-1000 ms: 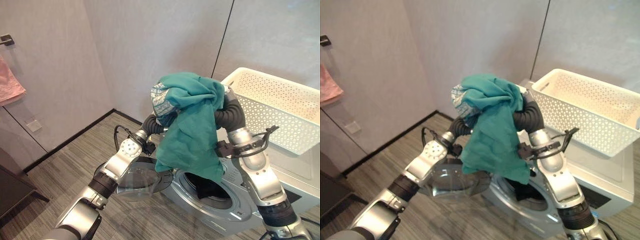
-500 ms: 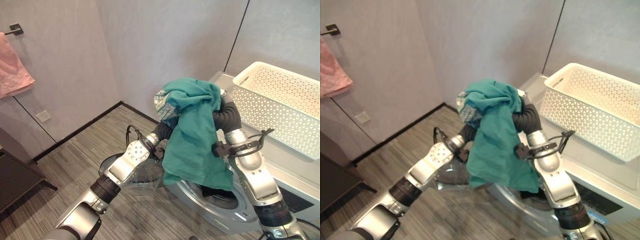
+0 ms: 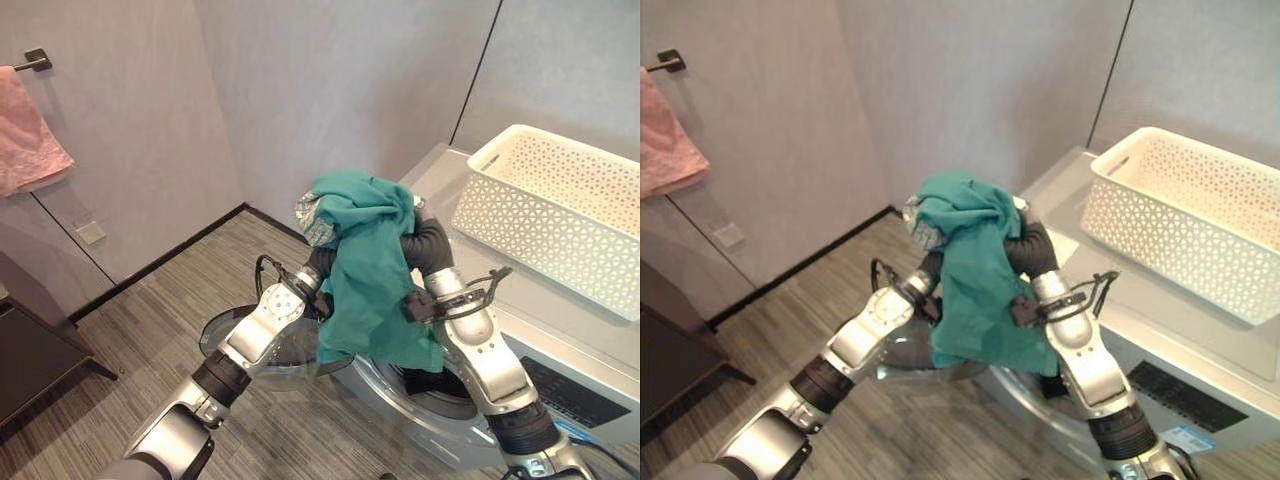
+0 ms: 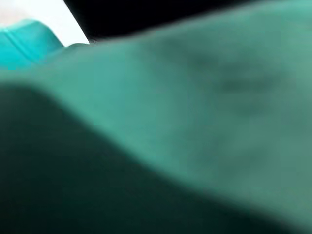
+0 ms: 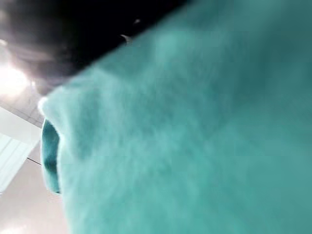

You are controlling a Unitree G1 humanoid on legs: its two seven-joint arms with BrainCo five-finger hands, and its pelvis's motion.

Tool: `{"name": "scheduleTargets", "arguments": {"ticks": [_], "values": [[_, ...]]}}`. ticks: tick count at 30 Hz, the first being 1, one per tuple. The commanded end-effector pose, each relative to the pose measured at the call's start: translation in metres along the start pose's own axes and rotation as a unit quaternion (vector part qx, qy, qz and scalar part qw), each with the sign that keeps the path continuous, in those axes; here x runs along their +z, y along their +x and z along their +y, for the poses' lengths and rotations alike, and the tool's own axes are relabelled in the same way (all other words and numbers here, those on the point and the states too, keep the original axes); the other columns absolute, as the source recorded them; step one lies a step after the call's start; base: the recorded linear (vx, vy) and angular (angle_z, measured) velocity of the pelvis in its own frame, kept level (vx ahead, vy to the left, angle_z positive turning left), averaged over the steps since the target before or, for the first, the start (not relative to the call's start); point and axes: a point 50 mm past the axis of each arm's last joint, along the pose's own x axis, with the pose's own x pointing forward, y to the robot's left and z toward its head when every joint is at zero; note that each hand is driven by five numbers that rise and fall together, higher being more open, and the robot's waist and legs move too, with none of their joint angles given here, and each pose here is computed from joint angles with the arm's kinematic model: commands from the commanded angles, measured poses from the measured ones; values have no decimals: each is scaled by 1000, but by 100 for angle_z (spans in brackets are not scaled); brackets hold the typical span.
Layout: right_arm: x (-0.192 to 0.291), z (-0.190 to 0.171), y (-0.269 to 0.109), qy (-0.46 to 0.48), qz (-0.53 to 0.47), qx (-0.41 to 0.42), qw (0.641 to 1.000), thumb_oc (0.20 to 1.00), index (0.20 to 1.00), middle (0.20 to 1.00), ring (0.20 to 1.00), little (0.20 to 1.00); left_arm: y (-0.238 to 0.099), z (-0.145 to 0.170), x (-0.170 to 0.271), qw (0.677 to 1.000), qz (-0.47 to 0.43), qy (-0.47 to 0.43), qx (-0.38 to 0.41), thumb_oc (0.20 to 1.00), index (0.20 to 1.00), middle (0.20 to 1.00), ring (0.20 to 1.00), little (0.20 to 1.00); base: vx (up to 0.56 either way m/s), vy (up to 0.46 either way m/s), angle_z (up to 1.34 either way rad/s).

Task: Grab the laundry basket,head to the washer,open it,put in the laundry and shut it.

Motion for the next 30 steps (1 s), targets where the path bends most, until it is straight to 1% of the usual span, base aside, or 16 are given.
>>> {"name": "scheduleTargets", "arguments": {"ticks": [1,4,5,6,7,8,9,17,20,24,25,28,30], "values": [[18,-8,10,6,-50,-7,999,200,200,200,200,200,14,19,37,995,-92,24,39,200,200,200,200,200,3,-5,11],[14,-9,8,1,-41,-5,999,200,200,200,200,200,10,23,37,994,-94,22,49,200,200,200,200,200,-1,-2,4],[11,-11,6,-11,-33,-6,999,213,213,213,213,213,5,27,36,993,-97,20,58,200,200,200,200,200,0,0,0],[11,-11,6,-11,-33,-6,999,282,282,282,282,282,5,27,36,993,-97,20,58,200,200,200,200,200,0,0,0],[8,-12,4,-15,-25,-8,1000,539,539,539,539,539,1,29,33,993,-94,16,63,200,200,200,200,200,0,0,0],[8,-12,4,-14,-24,-8,1000,903,903,903,903,903,0,29,32,993,-93,16,64,200,200,200,200,200,0,0,0],[4,-13,2,-14,-15,-10,1000,1000,1000,1000,1000,1000,-5,31,24,994,-80,5,70,200,200,200,200,200,0,0,0],[-6,-13,-9,-10,14,5,1000,1000,1000,1000,1000,1000,-26,31,-2,996,-40,-37,77,200,200,200,200,200,0,0,0],[-10,-18,-15,-14,27,6,1000,1000,1000,1000,1000,1000,-35,35,-10,994,-31,-51,96,200,200,200,200,200,0,0,0],[-15,-28,-27,-21,44,5,999,1000,1000,1000,1000,1000,-45,43,-17,989,-28,-76,123,200,200,200,200,200,0,0,0],[-16,-37,-34,-29,53,1,998,1000,1000,1000,1000,1000,-51,46,-18,986,-30,-95,130,200,200,200,200,200,0,0,0],[-18,-46,-44,-27,66,-5,997,1000,1000,1000,1000,1000,-57,44,-21,985,-27,-119,124,200,200,200,200,200,0,0,0],[-19,-58,-55,-32,77,-21,996,1000,1000,1000,1000,1000,-65,40,-28,980,-17,-158,116,200,200,200,200,200,0,0,0]]}}
